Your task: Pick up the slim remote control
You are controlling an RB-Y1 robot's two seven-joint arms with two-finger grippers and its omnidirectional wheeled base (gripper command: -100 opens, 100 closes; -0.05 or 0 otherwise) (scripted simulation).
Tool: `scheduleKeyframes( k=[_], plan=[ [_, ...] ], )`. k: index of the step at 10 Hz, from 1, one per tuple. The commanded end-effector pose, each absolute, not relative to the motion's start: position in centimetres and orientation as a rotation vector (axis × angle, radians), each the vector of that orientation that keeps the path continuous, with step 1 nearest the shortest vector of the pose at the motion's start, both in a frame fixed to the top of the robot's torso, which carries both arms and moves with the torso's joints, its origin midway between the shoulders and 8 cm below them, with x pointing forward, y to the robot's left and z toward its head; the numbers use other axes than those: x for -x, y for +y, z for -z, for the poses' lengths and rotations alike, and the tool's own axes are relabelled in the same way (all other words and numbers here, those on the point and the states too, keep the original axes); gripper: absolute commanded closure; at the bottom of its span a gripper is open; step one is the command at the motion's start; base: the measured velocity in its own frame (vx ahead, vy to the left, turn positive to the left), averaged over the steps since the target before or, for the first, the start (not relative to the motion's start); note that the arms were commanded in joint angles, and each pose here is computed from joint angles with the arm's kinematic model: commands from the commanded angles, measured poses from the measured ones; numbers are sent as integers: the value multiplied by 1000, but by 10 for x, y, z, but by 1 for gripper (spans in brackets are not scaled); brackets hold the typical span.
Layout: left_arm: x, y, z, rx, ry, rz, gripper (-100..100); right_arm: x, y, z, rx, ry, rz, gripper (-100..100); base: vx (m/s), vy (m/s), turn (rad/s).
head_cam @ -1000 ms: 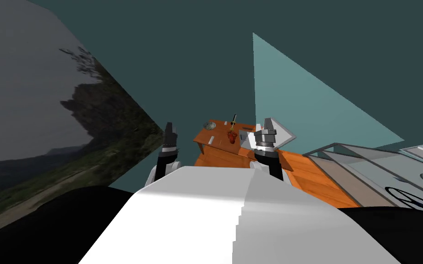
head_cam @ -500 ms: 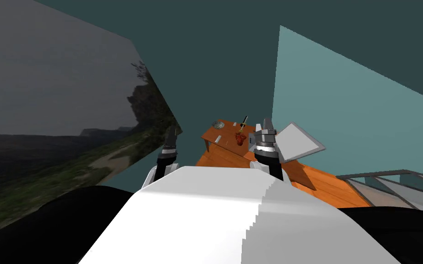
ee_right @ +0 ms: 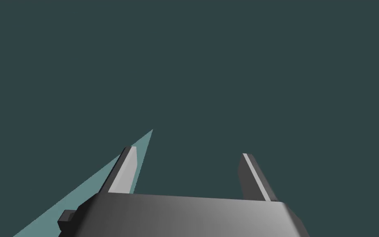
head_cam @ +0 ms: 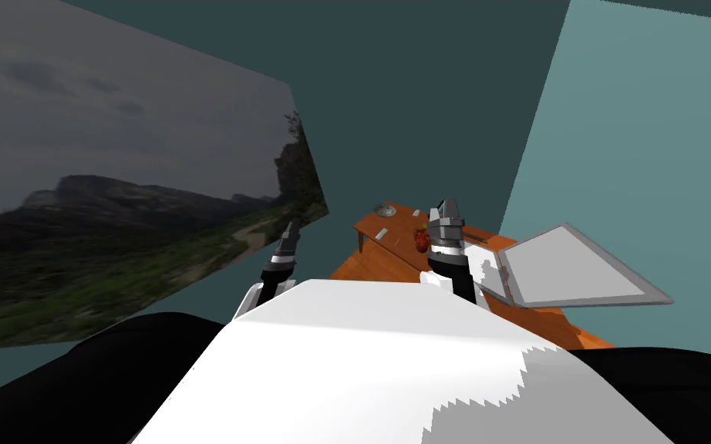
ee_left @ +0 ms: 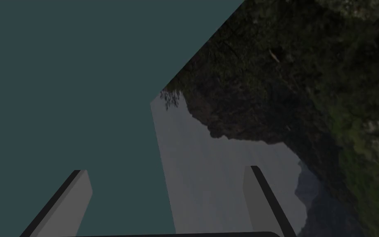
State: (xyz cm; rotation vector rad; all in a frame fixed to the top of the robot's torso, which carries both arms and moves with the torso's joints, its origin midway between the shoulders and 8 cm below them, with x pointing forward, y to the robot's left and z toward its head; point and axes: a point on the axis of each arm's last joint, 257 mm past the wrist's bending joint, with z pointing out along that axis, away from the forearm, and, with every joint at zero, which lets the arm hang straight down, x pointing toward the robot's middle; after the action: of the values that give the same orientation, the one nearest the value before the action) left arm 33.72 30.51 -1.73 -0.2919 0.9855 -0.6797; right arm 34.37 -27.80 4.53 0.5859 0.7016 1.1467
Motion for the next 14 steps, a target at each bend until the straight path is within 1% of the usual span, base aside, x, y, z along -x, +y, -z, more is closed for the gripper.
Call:
scheduleKeyframes(
  k=[1,2,3,5,6,8,9,11,12,14],
  plan=[
    [-336,307,22,264,1007,644,-100,-344,-278,-45,-586,702,-1147,0,-57,25,456],
    [-336,307,22,264,1007,644,-100,-344,-278,-45,-586,702,-1147,0,-18,16,308],
    [-335,310,37,213,1056,571,-100,-344,-278,-45,-586,702,-1147,0,-30,31,382],
    [-335,310,37,213,1056,571,-100,-344,-278,-45,-586,702,-1147,0,-26,22,340],
    [-332,315,54,159,1108,496,-100,-344,-278,-45,-586,702,-1147,0,-31,32,429],
    [-332,315,54,159,1108,496,-100,-344,-278,-45,-586,702,-1147,0,-25,25,414],
    [-329,320,73,102,1162,419,-100,-344,-278,-45,-586,702,-1147,0,-38,26,413],
    [-329,320,73,102,1162,419,-100,-344,-278,-45,-586,702,-1147,0,-20,25,402],
    [-325,326,93,43,1220,342,-100,-344,-278,-45,-586,702,-1147,0,-6,32,415],
    [-325,326,93,43,1220,342,-100,-344,-278,-45,-586,702,-1147,0,-9,26,403]
  ],
)
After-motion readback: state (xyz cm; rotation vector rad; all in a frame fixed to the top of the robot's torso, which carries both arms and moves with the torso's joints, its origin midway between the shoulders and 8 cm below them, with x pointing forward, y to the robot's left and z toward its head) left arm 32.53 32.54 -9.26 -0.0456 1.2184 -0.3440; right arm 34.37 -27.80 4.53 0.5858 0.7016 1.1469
